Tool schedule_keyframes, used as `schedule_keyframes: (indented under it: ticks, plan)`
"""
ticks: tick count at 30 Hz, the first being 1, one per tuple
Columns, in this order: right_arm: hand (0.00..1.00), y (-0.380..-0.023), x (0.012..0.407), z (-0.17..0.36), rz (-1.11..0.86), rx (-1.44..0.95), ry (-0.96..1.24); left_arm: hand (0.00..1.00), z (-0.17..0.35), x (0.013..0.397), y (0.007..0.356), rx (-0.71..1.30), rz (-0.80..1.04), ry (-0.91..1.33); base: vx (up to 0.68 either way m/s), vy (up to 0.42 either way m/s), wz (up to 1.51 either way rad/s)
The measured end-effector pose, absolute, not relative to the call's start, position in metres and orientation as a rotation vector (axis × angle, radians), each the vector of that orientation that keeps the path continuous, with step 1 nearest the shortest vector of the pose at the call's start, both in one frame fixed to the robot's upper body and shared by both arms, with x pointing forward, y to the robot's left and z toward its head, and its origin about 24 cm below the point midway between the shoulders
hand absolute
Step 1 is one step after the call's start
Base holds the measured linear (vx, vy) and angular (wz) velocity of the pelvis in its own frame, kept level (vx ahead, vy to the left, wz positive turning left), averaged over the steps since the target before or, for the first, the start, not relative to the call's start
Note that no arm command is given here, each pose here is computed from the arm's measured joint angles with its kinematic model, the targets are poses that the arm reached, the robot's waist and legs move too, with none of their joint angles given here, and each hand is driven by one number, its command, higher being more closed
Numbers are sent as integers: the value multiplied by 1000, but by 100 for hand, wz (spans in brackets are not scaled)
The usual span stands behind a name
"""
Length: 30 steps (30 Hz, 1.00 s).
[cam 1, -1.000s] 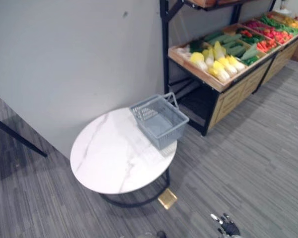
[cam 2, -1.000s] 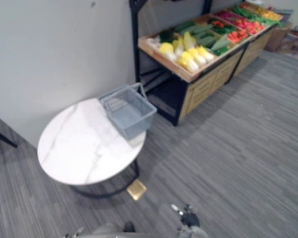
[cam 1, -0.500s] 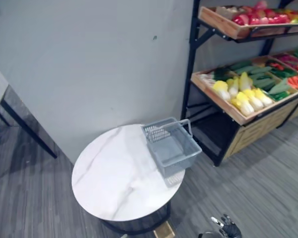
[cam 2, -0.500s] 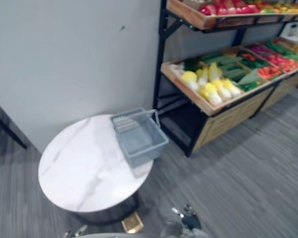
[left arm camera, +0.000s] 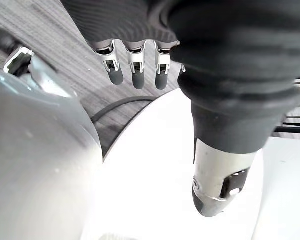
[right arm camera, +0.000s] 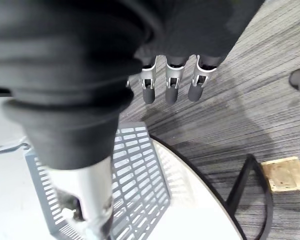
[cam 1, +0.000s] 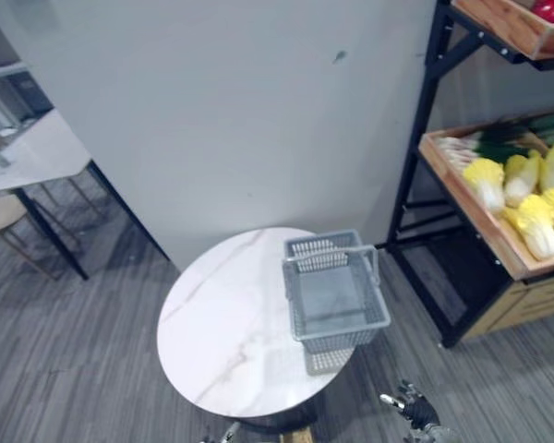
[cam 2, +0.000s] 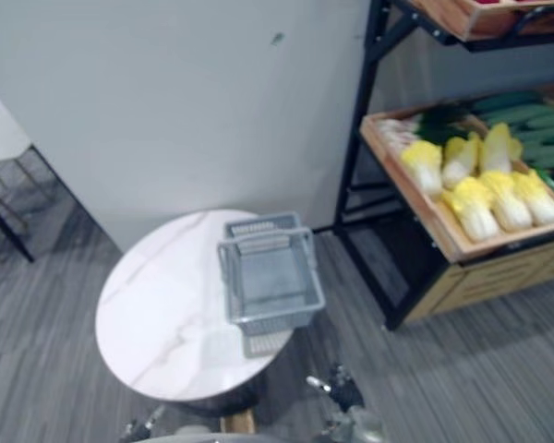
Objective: Pick vegetable in the basket
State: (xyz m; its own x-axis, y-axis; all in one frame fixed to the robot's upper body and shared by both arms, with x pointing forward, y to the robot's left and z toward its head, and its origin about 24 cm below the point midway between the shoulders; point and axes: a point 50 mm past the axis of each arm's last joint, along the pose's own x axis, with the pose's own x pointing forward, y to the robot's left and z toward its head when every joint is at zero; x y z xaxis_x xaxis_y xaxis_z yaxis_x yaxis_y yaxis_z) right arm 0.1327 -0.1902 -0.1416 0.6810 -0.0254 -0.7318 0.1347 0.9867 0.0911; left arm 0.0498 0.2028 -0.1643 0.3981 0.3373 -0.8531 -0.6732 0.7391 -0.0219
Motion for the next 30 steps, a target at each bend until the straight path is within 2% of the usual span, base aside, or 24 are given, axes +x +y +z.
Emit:
schedule_keyframes:
  ticks: [6, 8, 11, 17, 24, 30]
  plan:
    - [0, -229, 178, -97, -104, -41, 574, 0, -162, 53, 210, -312, 595, 974, 131, 104, 37]
    - [0, -248, 216, -65, -110, -207, 442, 0, -161, 55, 217, -272, 581, 971, 34, 170, 28]
    - [0, -261, 251, -25, -113, -396, 291, 0, -163, 40, 218, -253, 593, 1018, -12, 94, 0]
    - [0, -259, 291, 47, -132, -693, -10, 0, -163, 32, 216, -226, 571, 1045, -58, 39, -17]
    - [0, -243, 329, 96, -87, -959, -174, 0, -160, 48, 217, -186, 527, 1002, -63, 42, 0]
    - [0, -237, 368, 135, -80, -1140, -202, 0, -158, 61, 216, -175, 536, 973, 6, 36, 5]
